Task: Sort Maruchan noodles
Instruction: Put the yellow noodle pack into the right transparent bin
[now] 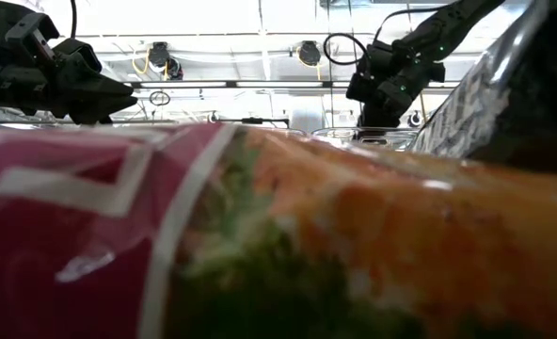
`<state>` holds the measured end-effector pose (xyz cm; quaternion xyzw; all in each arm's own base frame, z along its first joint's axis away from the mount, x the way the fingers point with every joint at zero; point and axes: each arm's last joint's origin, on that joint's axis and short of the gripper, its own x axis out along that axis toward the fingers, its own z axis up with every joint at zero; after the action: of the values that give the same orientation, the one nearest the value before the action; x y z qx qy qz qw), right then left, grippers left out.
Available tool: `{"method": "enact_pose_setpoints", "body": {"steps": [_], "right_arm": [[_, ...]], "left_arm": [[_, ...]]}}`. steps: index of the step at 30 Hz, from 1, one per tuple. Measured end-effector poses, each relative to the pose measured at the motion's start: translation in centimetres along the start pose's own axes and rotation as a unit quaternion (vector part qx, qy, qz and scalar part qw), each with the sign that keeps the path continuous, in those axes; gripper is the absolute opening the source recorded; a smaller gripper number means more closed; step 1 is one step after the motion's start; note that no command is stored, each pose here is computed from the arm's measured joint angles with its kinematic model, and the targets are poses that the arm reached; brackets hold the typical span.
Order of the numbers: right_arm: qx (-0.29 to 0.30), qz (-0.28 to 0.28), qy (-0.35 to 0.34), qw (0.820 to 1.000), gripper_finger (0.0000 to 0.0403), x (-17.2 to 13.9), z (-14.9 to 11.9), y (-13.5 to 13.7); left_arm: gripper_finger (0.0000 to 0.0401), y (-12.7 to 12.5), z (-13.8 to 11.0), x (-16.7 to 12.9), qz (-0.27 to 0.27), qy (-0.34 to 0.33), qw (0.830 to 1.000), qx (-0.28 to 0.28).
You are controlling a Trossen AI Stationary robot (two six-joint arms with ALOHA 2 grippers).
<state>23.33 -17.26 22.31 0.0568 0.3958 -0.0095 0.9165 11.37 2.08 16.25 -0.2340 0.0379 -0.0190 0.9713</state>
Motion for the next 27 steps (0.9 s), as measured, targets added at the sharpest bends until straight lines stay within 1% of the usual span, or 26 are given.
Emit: {"method": "enact_pose_setpoints", "body": {"steps": [5,10,13,16,19,27], "right_arm": [[0.0,-0.004,0.004,1.0,0.0,0.31,-0.53,0.03],[0.014,-0.059,0.02,0.998,0.0,0.3,-0.53,-0.32],[0.02,-0.075,0.019,0.997,0.0,0.29,-0.43,-0.44],[0.018,-0.077,0.017,0.997,0.0002,0.29,-0.38,-0.47],[0.018,-0.078,0.017,0.997,0.0013,0.29,-0.38,-0.48],[0.012,-0.083,0.011,0.996,0.0064,0.26,-0.25,-0.55]], "left_arm": [[0.0074,0.0,0.01,0.0,0.0,0.0,1.0,0.0],[0.0074,0.0,0.01,0.0,0.0,0.0,1.0,0.0],[0.0074,0.0,0.0,0.0,0.0,0.0,1.0,0.0],[0.0074,0.0,0.0,0.0,0.0,0.0,1.0,-0.001],[0.0074,0.0,0.01,0.0,0.0,0.0,1.0,-0.001],[0.0074,0.0,0.0,0.0,0.0,0.0,1.0,-0.002]]}}
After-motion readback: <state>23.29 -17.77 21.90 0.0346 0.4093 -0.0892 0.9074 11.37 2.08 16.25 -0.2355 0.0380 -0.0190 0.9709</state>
